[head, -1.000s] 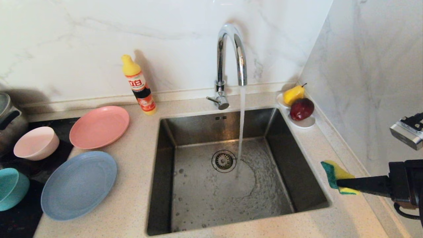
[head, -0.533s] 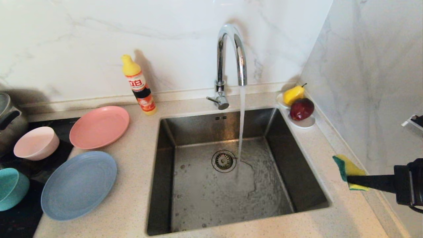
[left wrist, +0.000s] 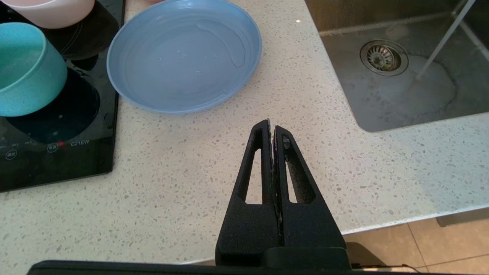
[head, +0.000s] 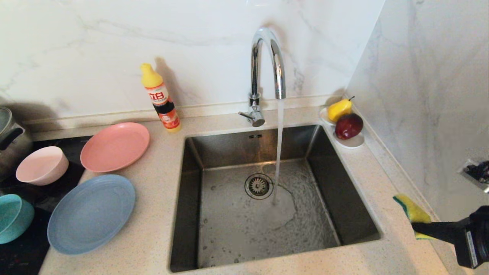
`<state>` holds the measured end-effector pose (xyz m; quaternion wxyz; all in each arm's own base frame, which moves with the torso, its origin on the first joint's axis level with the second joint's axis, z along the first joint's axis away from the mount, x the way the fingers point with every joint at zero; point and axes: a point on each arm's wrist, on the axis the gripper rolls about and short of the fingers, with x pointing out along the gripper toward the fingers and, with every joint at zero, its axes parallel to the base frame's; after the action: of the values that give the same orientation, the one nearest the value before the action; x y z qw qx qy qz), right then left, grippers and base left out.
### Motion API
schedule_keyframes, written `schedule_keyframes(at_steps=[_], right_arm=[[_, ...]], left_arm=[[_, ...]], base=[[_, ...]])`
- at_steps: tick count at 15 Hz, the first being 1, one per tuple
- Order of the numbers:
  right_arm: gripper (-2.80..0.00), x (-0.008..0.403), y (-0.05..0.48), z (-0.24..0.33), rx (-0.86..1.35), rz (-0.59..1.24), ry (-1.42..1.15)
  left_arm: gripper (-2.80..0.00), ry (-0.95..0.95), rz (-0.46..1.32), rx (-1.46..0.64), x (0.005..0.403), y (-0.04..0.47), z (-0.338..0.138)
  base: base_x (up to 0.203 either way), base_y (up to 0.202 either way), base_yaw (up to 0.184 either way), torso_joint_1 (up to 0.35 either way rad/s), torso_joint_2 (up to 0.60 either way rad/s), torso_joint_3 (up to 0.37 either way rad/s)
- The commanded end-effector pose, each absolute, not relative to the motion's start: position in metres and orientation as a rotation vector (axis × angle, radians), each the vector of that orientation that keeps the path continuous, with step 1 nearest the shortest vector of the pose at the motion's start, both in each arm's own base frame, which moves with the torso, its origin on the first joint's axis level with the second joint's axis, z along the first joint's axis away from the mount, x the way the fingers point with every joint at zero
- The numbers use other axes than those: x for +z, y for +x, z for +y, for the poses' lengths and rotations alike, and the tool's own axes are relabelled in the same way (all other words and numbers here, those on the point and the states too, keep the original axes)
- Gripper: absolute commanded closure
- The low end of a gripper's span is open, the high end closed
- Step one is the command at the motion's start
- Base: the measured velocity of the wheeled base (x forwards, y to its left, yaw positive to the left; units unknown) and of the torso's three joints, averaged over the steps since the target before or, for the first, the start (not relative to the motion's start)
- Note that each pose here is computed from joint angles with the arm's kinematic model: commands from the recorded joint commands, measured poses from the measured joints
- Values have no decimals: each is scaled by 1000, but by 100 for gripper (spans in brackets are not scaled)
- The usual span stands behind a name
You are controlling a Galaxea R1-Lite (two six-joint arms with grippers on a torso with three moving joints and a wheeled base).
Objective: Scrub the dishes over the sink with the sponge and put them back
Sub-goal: Put down the sponge
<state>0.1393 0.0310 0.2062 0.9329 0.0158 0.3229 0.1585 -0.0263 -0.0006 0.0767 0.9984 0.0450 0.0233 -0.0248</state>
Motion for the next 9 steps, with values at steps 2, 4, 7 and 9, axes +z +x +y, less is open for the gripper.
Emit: schedule_keyframes(at_steps=[2, 4, 7, 9], right_arm=[[0, 189, 131, 28, 282, 669, -65], [0, 179, 129, 26, 241, 638, -120], [0, 153, 125, 25, 212, 675, -210], [0, 135, 130, 25, 173, 662, -259]], left_arm=[[0, 90, 52, -50, 76, -26, -1], [0, 91, 51, -50, 76, -26, -1], [0, 90, 52, -50, 76, -26, -1], [0, 90, 52, -50, 76, -26, -1]], base=[[0, 0, 0, 0, 0, 0], [0, 0, 0, 0, 0, 0], [0, 0, 0, 0, 0, 0], [0, 0, 0, 0, 0, 0]])
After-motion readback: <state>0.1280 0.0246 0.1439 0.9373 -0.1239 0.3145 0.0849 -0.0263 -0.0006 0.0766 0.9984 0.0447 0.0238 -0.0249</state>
